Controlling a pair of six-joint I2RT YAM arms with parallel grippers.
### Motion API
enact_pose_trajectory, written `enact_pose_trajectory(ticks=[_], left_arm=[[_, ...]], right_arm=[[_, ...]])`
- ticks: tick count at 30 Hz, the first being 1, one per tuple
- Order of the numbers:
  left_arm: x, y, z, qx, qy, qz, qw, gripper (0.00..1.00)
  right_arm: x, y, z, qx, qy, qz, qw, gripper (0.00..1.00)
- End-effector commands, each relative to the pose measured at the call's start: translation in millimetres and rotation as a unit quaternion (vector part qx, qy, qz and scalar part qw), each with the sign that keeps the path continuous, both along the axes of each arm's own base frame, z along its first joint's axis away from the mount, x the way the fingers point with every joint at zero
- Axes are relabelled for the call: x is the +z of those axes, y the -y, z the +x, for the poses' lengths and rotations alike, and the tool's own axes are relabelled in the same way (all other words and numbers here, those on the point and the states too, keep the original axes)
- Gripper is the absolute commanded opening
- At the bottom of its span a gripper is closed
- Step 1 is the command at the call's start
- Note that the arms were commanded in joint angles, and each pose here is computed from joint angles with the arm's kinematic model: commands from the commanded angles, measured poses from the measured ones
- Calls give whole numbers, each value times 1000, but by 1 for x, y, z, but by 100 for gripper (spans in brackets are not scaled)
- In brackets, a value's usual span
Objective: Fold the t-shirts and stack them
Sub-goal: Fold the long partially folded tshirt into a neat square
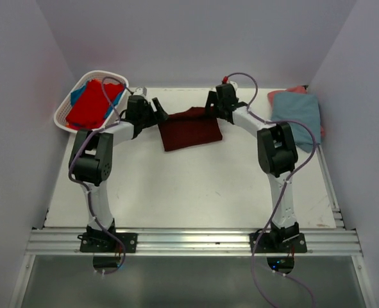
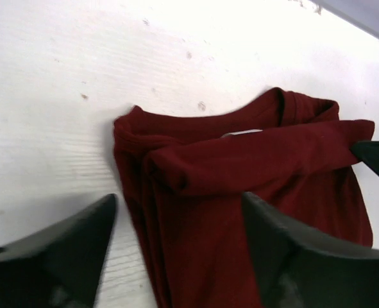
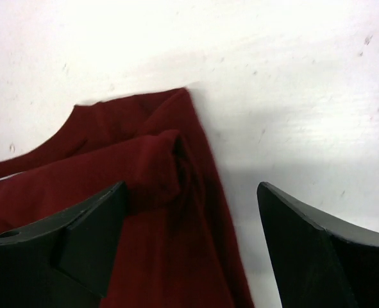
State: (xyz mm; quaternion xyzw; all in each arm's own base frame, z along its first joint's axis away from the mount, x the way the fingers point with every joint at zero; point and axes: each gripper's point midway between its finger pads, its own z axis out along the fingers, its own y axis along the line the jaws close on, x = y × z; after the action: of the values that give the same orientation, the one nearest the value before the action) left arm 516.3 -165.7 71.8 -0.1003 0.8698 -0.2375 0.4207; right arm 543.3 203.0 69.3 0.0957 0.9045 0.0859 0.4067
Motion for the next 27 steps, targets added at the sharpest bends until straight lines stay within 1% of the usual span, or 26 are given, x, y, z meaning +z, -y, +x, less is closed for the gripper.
enact_pose_trajectory(ticks=[1,2,3,4,5,7,9,10,11,12,13,14,15,16,17,18,19,20,21,22,23,24,25,26,27], left_arm=[[61,-12,27,27,93,-34,995,86],[73,-13,23,27,111,-37,993,99],[86,-12,19,26,128,-41,991,100],[104,-14,11,25,146,-44,988,100],[112,-13,7,20,153,-45,987,100],[122,-5,-4,-6,152,-45,987,100],[126,5,-10,-28,146,-47,988,100],[128,20,-19,-58,145,-57,986,100],[132,30,-24,-76,148,-63,984,99],[134,41,-29,-96,151,-71,981,95],[139,63,-38,-137,159,-89,974,90],[142,75,-43,-158,165,-103,968,85],[143,87,-47,-179,168,-115,963,68],[137,104,-49,-205,160,-132,957,55],[131,111,-48,-216,150,-138,955,38],[124,118,-50,-232,138,-146,952,10],[108,126,-45,-237,121,-149,952,0],[102,129,-44,-241,116,-154,951,0],[87,136,-43,-251,103,-162,949,0],[81,139,-44,-257,98,-168,947,0],[75,141,-44,-260,93,-171,946,0],[70,143,-43,-261,91,-172,945,0],[58,145,-40,-261,83,-171,947,0],[53,146,-40,-264,79,-169,946,0],[46,147,-40,-266,73,-166,947,0]], right_arm=[[41,1,30,18,38,43,998,87],[39,3,24,21,51,44,997,90],[46,6,21,22,68,46,996,97],[81,9,14,22,105,55,993,99],[72,14,4,24,102,51,993,99],[95,16,-4,28,127,57,990,99],[88,17,-16,37,116,57,991,99],[93,18,-20,39,120,59,990,98],[86,16,-26,48,112,65,990,97],[86,13,-29,54,113,71,990,95],[91,10,-29,62,122,79,987,79],[88,6,-33,78,118,92,986,64],[87,1,-34,92,114,104,984,37],[82,-2,-36,97,101,112,984,7],[78,-10,-35,108,84,134,982,0],[76,-17,-36,120,74,149,979,0],[73,-24,-36,130,65,164,976,0],[63,-33,-34,135,46,189,972,0],[61,-47,-39,162,31,217,962,0],[65,-57,-36,169,28,247,954,0],[62,-62,-36,177,24,260,949,0],[48,-71,-39,190,4,277,942,0],[48,-75,-36,195,10,290,937,0],[44,-79,-36,190,0,309,932,0],[28,-81,-35,188,-15,314,931,0]])
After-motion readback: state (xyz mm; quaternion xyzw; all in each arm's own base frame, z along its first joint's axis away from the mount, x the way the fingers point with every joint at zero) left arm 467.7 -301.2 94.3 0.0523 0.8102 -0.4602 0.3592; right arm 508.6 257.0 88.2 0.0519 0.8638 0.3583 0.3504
